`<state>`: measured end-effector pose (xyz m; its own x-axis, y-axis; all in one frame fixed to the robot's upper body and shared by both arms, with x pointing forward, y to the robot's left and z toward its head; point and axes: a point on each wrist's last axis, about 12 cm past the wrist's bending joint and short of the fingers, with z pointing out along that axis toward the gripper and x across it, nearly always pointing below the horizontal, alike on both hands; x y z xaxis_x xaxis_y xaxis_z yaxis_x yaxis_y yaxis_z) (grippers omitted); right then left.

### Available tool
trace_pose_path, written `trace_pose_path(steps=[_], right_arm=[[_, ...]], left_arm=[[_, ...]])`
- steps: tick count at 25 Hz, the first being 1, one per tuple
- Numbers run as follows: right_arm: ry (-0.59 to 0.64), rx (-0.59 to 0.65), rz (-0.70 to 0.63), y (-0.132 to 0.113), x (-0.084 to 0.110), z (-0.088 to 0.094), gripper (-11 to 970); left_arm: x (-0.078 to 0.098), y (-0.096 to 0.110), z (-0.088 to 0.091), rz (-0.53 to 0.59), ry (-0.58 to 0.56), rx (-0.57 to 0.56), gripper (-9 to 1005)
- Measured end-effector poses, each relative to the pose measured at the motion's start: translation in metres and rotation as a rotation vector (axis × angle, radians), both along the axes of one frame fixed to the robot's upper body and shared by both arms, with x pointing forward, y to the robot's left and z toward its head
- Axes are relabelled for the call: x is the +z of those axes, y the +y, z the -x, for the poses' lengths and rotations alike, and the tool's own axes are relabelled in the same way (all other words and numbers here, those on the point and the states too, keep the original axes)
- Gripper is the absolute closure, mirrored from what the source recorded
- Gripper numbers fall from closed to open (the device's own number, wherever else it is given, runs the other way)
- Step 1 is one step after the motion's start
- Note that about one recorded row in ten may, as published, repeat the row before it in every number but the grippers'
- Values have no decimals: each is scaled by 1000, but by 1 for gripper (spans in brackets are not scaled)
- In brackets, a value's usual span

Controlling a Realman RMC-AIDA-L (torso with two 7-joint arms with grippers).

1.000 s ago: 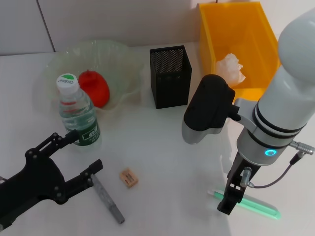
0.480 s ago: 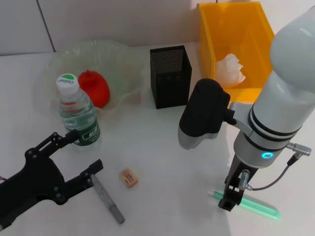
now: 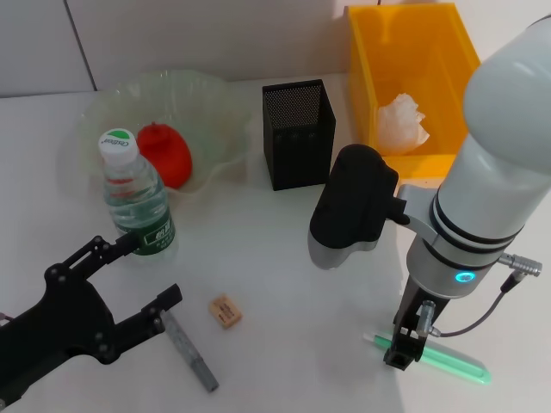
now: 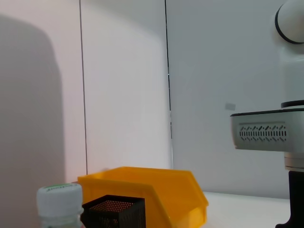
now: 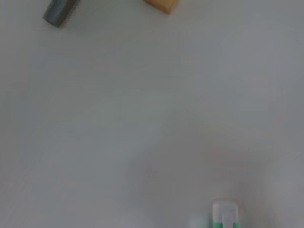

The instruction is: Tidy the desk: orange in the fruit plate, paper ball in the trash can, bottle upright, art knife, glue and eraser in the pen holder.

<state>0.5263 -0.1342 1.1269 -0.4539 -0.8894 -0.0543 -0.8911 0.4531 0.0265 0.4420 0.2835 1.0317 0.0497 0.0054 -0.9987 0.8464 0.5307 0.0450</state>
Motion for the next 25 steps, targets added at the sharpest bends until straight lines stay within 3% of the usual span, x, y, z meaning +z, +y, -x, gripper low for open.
trace_pose_path(steps=[6,22,25], right_arm=[[-5,-3,3,0,0,0,505],[0,-7,-6,1,1,1,498],[3,-8,-5,1,1,1,562]], left_arm=[[0,-1,1,-1,2,-9,191],[0,-2,2,3,-1,-14,191],[0,-2,2,4,-1,-15,191]])
